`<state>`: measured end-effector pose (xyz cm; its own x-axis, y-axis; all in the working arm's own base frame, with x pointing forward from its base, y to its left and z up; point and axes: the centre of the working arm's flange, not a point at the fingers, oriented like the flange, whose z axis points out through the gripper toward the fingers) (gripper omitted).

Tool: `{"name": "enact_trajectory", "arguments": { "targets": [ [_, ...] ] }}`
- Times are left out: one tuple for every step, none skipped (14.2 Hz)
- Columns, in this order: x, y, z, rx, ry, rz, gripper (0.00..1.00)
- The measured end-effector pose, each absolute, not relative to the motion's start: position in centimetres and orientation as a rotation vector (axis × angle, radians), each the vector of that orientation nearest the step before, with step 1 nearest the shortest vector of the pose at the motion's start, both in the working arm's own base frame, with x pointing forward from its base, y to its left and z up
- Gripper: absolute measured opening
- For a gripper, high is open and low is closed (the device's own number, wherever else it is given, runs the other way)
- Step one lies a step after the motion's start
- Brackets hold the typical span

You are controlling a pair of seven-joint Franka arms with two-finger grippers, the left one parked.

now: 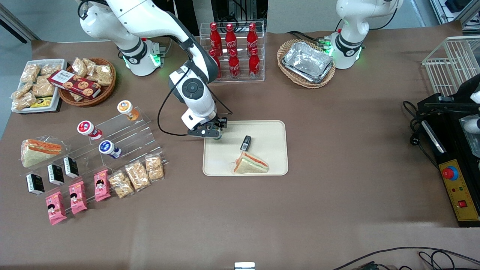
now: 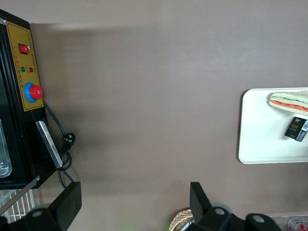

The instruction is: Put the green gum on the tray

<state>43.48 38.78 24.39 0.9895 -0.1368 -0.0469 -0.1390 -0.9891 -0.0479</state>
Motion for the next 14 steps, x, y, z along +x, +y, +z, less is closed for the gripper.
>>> {"name": "enact_trajectory", "arguments": {
  "targets": [
    [43.7,38.8,24.6,-3.079,0.218,0.062,0.84],
    [43.9,38.7,25.0,-3.073,0.222,0.052,0.95],
    [44.4,38.6,25.6,-3.064,0.230,0.037,1.00],
    [44.9,38.4,26.6,-3.053,0.242,0.021,1.00],
    [45.5,37.8,27.7,-3.044,0.263,0.013,1.00],
    [46.3,36.8,29.1,-3.042,0.283,0.024,1.00],
    [47.1,35.7,30.8,-3.048,0.291,0.051,1.00],
    [48.2,34.3,33.0,-3.055,0.290,0.088,1.00],
    [49.2,32.9,35.5,-3.059,0.290,0.124,1.00],
    [50.2,31.5,38.1,-3.063,0.284,0.161,1.00],
    [51.0,29.8,40.6,-3.065,0.272,0.195,1.00],
    [51.6,28.0,42.9,-3.063,0.257,0.218,1.00],
    [52.1,26.0,44.8,-3.056,0.246,0.223,1.00],
    [52.4,23.9,46.5,-3.049,0.237,0.225,1.00]
  ]
}}
